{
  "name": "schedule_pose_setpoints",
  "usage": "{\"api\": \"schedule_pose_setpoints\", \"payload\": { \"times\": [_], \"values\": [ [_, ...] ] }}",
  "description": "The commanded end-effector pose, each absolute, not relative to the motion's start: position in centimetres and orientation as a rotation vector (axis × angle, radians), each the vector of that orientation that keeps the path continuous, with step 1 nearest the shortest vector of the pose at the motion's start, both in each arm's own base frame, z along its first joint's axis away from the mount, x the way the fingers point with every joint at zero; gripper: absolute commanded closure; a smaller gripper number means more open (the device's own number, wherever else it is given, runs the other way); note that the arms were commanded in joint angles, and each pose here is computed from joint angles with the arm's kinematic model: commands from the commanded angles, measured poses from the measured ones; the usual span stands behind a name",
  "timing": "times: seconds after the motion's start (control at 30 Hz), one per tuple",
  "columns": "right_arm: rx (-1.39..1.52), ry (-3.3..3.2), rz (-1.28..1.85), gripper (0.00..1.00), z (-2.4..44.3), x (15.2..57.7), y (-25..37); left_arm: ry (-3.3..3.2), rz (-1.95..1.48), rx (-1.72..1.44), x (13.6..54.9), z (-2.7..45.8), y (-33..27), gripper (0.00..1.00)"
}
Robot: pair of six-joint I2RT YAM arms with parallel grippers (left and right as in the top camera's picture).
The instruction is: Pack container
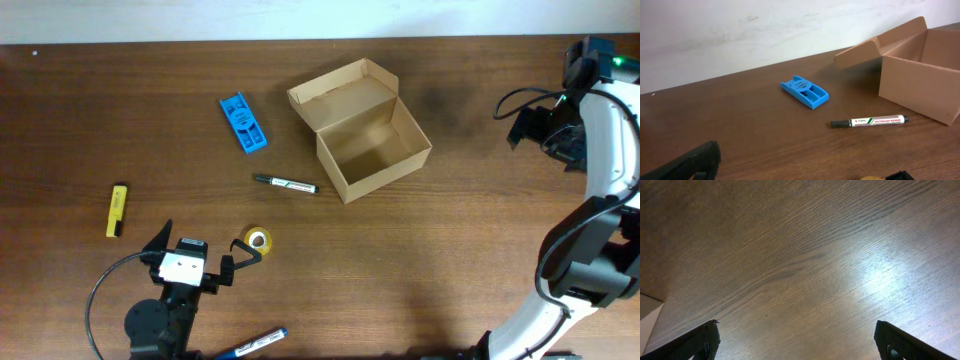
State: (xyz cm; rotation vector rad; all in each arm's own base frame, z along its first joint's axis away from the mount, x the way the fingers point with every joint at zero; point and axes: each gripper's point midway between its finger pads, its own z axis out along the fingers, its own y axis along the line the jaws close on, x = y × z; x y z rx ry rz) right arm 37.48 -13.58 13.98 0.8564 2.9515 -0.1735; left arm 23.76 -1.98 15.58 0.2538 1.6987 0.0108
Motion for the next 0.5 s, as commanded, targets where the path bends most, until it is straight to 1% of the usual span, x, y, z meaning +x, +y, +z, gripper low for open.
{"api": "schedule_pose_setpoints", "payload": {
  "times": [0.0, 0.2, 0.37, 0.47],
  "values": [
    [0.841, 2.861, -0.189, 0.01, 17.0, 37.3, -13.6, 1.706, 0.012, 0.245, 23.8, 15.3, -1.9, 0.0],
    [0.82, 2.766, -0.185, 0.01, 20.4, 36.9, -13.4, 1.706, 0.012, 0.245, 23.8, 15.3, -1.9, 0.01],
    [0.792, 2.629, -0.179, 0.01, 25.5, 35.3, -12.9, 1.706, 0.012, 0.245, 23.8, 15.3, -1.9, 0.0],
    [0.768, 2.514, -0.173, 0.01, 29.9, 33.0, -12.2, 1.706, 0.012, 0.245, 23.8, 15.3, -1.9, 0.0]
  ]
}}
